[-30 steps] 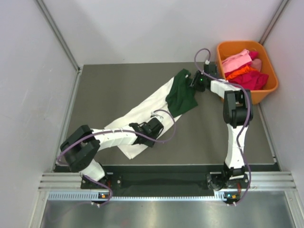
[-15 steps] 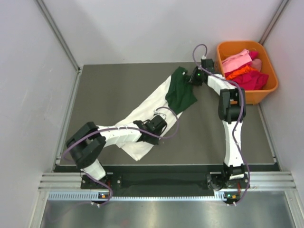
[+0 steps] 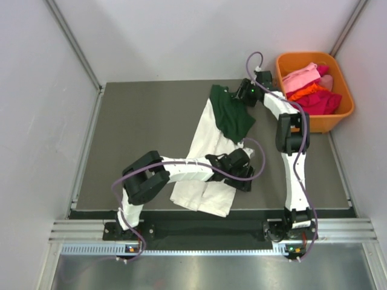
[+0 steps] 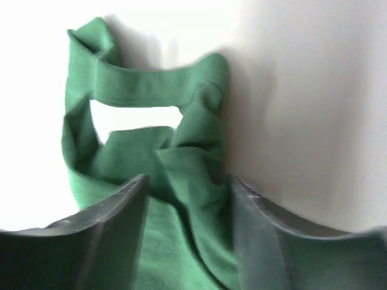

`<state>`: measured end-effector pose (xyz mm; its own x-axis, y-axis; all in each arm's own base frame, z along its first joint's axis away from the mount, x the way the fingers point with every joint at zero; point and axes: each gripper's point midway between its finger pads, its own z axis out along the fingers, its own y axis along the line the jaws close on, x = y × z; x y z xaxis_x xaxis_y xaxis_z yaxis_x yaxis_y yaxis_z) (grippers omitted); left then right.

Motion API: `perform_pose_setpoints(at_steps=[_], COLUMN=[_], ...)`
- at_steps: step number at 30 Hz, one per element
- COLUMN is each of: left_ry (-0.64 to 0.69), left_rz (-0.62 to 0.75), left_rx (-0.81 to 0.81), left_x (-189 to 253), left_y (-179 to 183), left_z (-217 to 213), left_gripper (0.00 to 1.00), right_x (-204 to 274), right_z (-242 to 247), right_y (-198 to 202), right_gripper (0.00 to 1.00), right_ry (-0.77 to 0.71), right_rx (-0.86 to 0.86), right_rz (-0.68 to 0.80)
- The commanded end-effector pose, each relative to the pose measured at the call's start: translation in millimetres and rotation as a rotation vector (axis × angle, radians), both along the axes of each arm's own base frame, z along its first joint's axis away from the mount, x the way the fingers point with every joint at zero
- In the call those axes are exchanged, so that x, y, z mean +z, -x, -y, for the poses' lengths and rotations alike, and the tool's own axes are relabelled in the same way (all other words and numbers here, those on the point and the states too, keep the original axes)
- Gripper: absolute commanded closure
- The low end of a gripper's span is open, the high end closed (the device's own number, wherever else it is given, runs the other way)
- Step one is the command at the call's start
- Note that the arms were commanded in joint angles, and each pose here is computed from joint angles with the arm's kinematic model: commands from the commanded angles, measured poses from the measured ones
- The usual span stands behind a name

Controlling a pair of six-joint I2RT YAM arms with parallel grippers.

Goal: Fold and stack the t-shirts
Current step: Fold the tshirt

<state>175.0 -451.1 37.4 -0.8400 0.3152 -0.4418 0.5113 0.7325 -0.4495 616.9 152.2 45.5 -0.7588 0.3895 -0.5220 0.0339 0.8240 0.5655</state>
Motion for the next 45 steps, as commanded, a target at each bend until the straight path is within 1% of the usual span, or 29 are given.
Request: perform_pose_setpoints(at_steps=[1, 2, 3, 5, 6, 8, 9, 11, 13, 14, 15, 16, 17, 18, 19, 20, 22, 23, 25, 26, 28, 29, 32, 35, 38, 39, 41, 45], left_ry=[0.116, 0.109, 0.136, 0.118, 0.147, 0.124, 0.145, 0.121, 0.11, 0.093, 0.106, 0.09, 0.09, 0.099, 0.08, 0.065, 0.037, 0.029, 0.034, 0.043, 0.053, 0.06, 0.063, 0.086, 0.171, 0.212, 0.251, 0.265], left_rz=[-0.004, -0.01, 0.011, 0.024, 0.054, 0.076, 0.1, 0.112, 0.128, 0.105, 0.109, 0.086, 0.087, 0.107, 0.107, 0.129, 0.118, 0.111, 0.092, 0.085, 0.054, 0.055, 0.007, -0.051, -0.095, -0.081, -0.12, -0.165], left_rx=[-0.092, -0.094, -0.086, -0.067, -0.06, -0.028, -0.002, 0.032, 0.098, 0.116, 0.18, 0.206, 0.263, 0.295, 0.325, 0.392, 0.448, 0.503, 0.552, 0.606, 0.635, 0.667, 0.678, 0.638, 0.577, 0.555, 0.523, 0.498], left_x=[35.3, 34.3, 52.5, 61.0, 82.1, 88.5, 104.6, 106.1, 114.0, 105.3, 111.3, 99.6, 98.7, 102.6, 90.9, 87.8, 69.7, 64.1, 51.1, 48.8, 38.0, 36.7, 24.3, 16.8, 19.4, 25.1, 23.6, 18.4], left_y=[23.8, 27.5, 25.7, 26.5, 25.0, 20.7, 13.3, 4.0, -18.9, -22.6, -43.5, -46.6, -64.4, -71.3, -74.6, -89.9, -95.5, -104.5, -106.1, -113.2, -110.3, -115.1, -112.5, -105.7, -96.9, -98.6, -88.3, -75.1], left_z=[25.7, 18.7, 15.2, -0.2, -6.5, -23.7, -32.3, -51.7, -80.1, -94.4, -115.6, -132.2, -152.6, -165.5, -180.2, -201.6, -225.5, -243.7, -262.1, -277.9, -289.9, -299.7, -307.0, -298.9, -283.1, -277.4, -270.7, -266.4], left_gripper=[0.35, 0.32, 0.3, 0.29, 0.29, 0.28, 0.27, 0.27, 0.27, 0.27, 0.27, 0.27, 0.27, 0.27, 0.27, 0.27, 0.28, 0.28, 0.28, 0.28, 0.28, 0.28, 0.3, 0.33, 0.33, 0.33, 0.32, 0.35], right_x=[12.6, 20.2, 20.7, 31.2, 34.7, 47.9, 51.0, 68.3, 75.3, 90.5, 91.5, 95.3, 106.1, 112.0, 113.8, 123.4, 128.9, 134.3, 139.7, 144.1, 146.8, 155.8, 149.6, 148.6, 143.9, 141.2, 131.7, 114.7], right_z=[10.1, 11.0, 13.8, 17.9, 19.7, 23.1, 24.3, 29.3, 31.4, 34.7, 34.9, 36.9, 35.3, 36.2, 37.7, 36.1, 33.8, 31.4, 30.2, 26.2, 24.7, 20.3, 17.9, 16.9, 19.3, 18.9, 17.6, 18.0], right_y=[-2.5, -2.9, -1.3, -0.8, -0.4, 0.3, 1.4, 2.6, 7.7, 9.2, 12.9, 14.4, 18.2, 19.4, 21.8, 24.9, 29.9, 34.7, 39.2, 45.2, 51.7, 56.6, 74.9, 91.1, 105.9, 109.7, 122.3, 142.7], right_gripper=[0.35, 0.22, 0.18, 0.1, 0.08, 0.08, 0.07, 0.05, 0.0, 0.0, 0.0, 0.0, 0.0, 0.0, 0.0, 0.0, 0.0, 0.0, 0.0, 0.0, 0.0, 0.0, 0.0, 0.0, 0.0, 0.0, 0.0, 0.0], right_ry=[0.01, 0.011, 0.01, 0.024, 0.034, 0.053, 0.059, 0.081, 0.099, 0.117, 0.125, 0.139, 0.149, 0.157, 0.171, 0.178, 0.196, 0.204, 0.224, 0.232, 0.246, 0.244, 0.243, 0.23, 0.231, 0.227, 0.217, 0.203], right_rx=[-0.001, 0.001, -0.002, -0.006, -0.009, -0.016, -0.019, -0.034, -0.042, -0.054, -0.056, -0.062, -0.057, -0.06, -0.06, -0.06, -0.058, -0.053, -0.056, -0.046, -0.044, -0.036, -0.025, -0.016, -0.011, -0.007, 0.012, 0.024], right_rz=[0.018, 0.035, 0.032, 0.05, 0.054, 0.071, 0.073, 0.099, 0.106, 0.132, 0.131, 0.136, 0.153, 0.162, 0.161, 0.175, 0.181, 0.189, 0.199, 0.206, 0.208, 0.225, 0.21, 0.216, 0.21, 0.203, 0.185, 0.159])
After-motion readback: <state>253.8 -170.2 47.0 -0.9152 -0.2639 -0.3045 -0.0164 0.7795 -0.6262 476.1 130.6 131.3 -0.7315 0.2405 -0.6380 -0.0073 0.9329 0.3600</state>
